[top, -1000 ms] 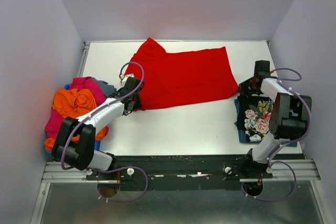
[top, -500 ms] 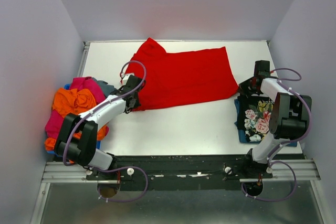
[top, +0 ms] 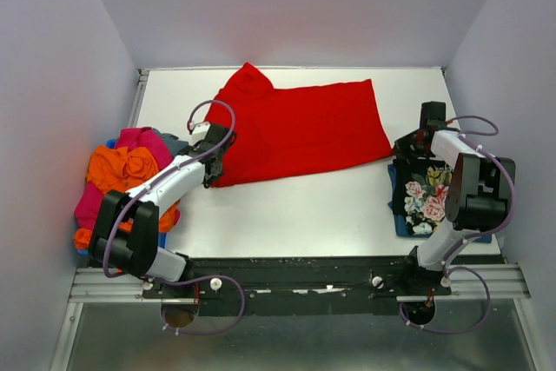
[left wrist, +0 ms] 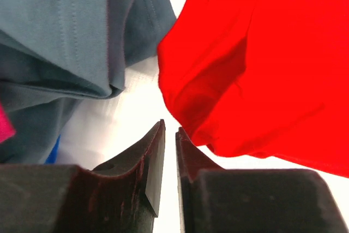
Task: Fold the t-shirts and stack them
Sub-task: Fold the flattened tshirt in 1/3 of the way
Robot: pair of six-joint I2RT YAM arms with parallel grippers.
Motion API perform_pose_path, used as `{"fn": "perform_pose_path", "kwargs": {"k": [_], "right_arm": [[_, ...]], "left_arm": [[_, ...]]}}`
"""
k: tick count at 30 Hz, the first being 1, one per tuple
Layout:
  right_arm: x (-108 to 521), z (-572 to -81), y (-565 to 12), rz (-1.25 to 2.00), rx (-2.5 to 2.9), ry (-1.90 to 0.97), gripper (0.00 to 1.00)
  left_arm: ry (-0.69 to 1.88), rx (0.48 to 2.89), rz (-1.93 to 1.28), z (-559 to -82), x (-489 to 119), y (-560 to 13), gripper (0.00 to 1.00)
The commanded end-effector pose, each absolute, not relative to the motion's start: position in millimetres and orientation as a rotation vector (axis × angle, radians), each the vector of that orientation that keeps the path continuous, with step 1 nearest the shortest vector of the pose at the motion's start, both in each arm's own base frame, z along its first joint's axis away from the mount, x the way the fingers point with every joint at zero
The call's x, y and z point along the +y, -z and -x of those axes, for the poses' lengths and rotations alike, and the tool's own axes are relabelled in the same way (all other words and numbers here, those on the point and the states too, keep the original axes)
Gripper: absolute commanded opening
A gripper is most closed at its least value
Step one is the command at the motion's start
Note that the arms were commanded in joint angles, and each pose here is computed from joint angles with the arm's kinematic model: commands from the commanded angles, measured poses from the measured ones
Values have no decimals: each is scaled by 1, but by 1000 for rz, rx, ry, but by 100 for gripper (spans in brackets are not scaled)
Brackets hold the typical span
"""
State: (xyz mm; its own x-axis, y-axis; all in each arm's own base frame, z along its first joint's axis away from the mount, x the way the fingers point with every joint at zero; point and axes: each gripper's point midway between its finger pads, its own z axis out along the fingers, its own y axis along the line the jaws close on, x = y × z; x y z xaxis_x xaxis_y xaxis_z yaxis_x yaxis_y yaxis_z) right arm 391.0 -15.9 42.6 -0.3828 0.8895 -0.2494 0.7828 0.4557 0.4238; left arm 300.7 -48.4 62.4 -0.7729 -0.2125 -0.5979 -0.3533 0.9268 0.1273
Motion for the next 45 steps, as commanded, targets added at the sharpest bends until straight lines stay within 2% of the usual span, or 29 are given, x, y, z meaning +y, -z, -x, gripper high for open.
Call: {"fn": "perform_pose_path", "kwargs": {"k": [1, 6, 9, 11, 14, 17, 19, 23, 27, 30, 33, 35, 42, 45], "right_arm": [[-26, -383, -44, -1449, 2241, -282, 1], [-26, -384, -45, -1449, 2234, -285, 1], [-26, -384, -44, -1444, 2240, -287, 1], [-25, -384, -43, -1445, 2243, -289, 1], [-24, -386, -44, -1441, 2242, -301, 1], [-24, -385, -44, -1440, 2245, -302, 1], [-24, -386, -44, -1436, 2243, -303, 1], [-24, -386, -45, -1436, 2242, -304, 1], [-25, -386, -45, -1438, 2241, -307, 1], [-24, -387, -44, -1438, 2246, -310, 1], [-23, -387, -44, -1438, 2246, -312, 1], [-24, -387, -44, -1440, 2243, -312, 1], [-24, -387, -44, -1445, 2241, -311, 1], [-24, -387, -44, -1450, 2239, -314, 1]], "left_arm": [[-337, 2408, 444, -297, -36, -86, 28], [-269, 2431, 464, -295, -45, -82, 30], [-35, 2401, 455, -294, -69, -86, 38], [19, 2381, 457, -289, -73, -87, 45], [-45, 2430, 422, -286, -68, -78, 52], [-85, 2503, 408, -285, -69, -64, 52], [-101, 2536, 393, -286, -70, -56, 48], [-154, 2567, 388, -290, -67, -47, 34], [-172, 2575, 394, -296, -65, -43, 32], [-232, 2560, 420, -300, -51, -44, 20], [-242, 2529, 448, -304, -45, -46, 15], [-224, 2522, 443, -305, -45, -47, 0], [-451, 2445, 561, -283, -9, -56, 0], [-418, 2450, 560, -281, -13, -59, 0]]}}
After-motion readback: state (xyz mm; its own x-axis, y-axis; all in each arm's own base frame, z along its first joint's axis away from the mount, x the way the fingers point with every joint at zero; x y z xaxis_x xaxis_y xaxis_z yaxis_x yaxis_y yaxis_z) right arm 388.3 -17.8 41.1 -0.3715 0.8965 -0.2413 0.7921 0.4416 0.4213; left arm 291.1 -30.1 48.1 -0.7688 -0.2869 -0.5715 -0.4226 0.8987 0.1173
